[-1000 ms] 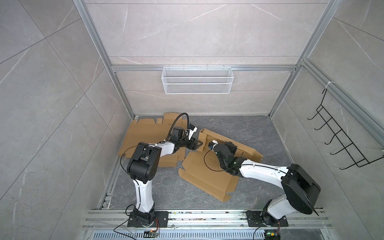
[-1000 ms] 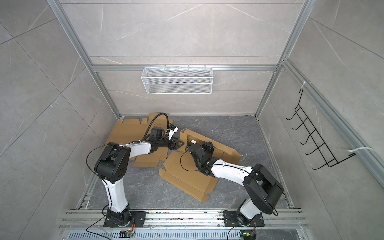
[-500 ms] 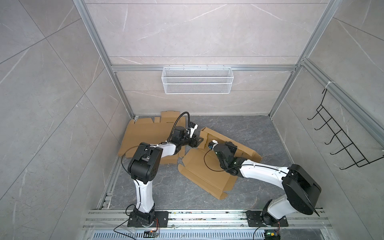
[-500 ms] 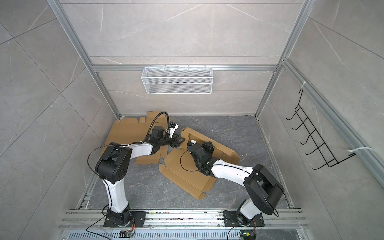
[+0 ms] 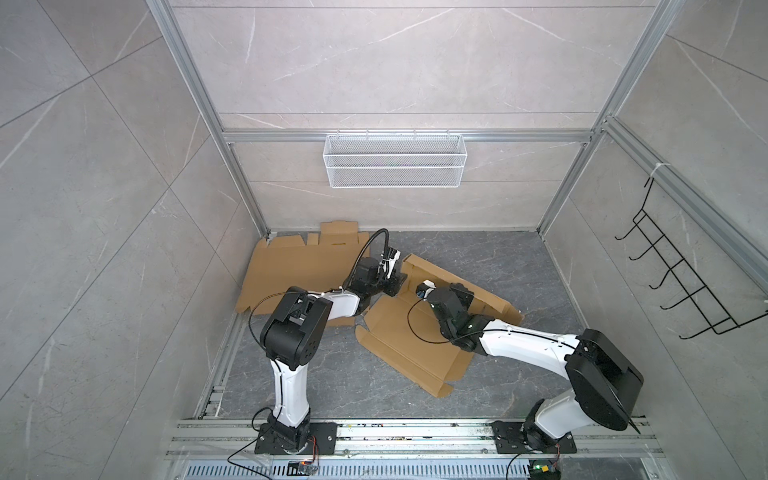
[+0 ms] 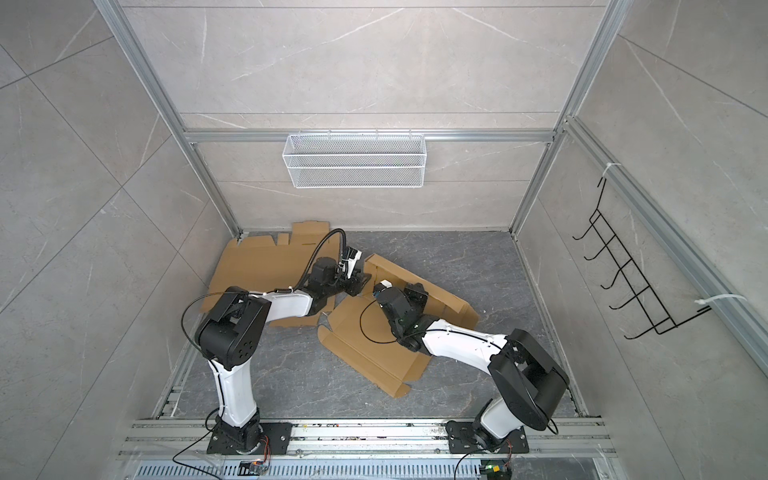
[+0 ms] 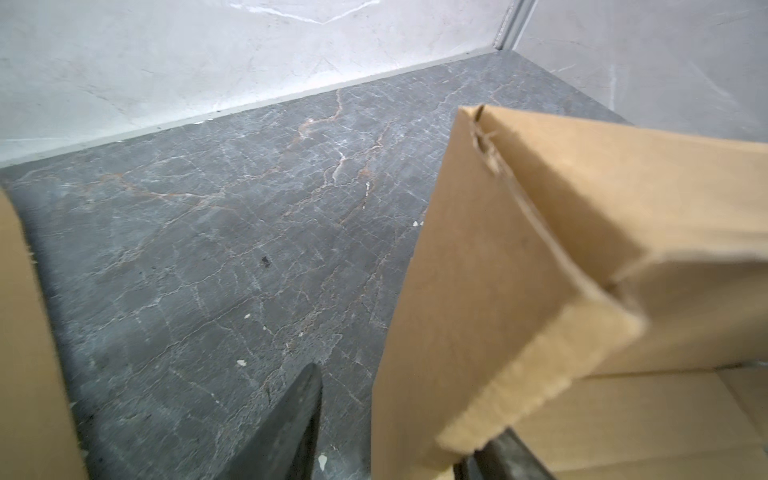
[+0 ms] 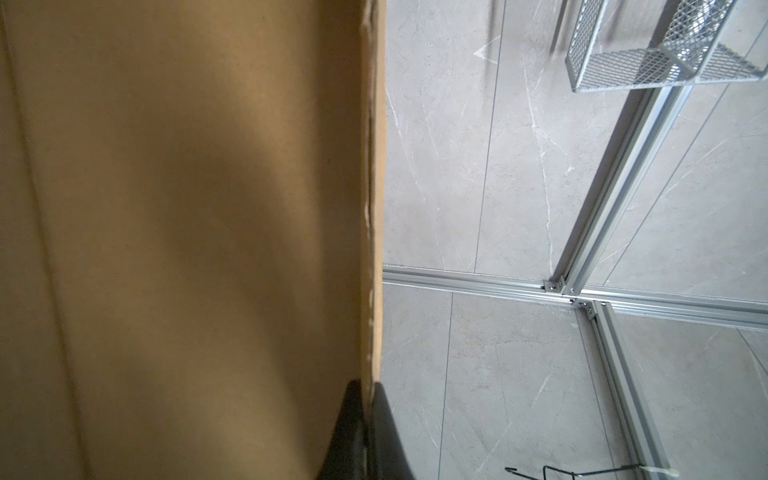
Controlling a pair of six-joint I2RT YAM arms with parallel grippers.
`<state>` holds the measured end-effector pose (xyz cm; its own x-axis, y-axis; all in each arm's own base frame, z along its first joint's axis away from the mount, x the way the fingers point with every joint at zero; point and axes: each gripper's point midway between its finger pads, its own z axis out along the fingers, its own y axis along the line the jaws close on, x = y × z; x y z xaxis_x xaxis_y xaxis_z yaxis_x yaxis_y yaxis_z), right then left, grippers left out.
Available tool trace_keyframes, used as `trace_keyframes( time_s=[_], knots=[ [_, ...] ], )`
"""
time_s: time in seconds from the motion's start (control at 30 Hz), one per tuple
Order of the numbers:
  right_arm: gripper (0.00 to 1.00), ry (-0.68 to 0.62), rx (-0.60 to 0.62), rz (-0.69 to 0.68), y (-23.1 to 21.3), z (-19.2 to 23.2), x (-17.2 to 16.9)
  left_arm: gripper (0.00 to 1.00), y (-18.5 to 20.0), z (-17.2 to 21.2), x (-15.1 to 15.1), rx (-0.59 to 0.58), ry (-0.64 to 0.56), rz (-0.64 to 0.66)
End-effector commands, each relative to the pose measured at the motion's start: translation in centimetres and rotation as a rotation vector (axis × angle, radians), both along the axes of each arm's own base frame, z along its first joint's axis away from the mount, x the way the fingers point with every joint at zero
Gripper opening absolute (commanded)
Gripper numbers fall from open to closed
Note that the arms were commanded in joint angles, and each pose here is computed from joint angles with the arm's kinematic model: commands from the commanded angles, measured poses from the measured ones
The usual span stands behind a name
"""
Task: Fold the paper box
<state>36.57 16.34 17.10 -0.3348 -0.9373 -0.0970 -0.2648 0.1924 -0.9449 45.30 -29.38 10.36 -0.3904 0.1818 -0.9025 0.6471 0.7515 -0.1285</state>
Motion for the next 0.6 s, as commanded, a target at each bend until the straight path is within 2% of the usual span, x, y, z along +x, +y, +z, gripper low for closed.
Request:
trace_keyframes(
  time_s=[0.0,0.27,0.57],
  knots=[
    [0.0,0.008,0.026,0.032,0.5,0.0,-0.5,0.42,1.2,0.6,1.6,0.028,-0.081,0.131],
    [0.0,0.005,0.031,0.033,0.6,0.2,-0.5,0.21,0.5,0.0,2.2,0.058,-0.085,0.195],
    [0.0,0.002,0.039,0.034,0.7,0.3,-0.4,0.03,1.5,-0.1,2.5,0.126,-0.115,0.283]
  ],
)
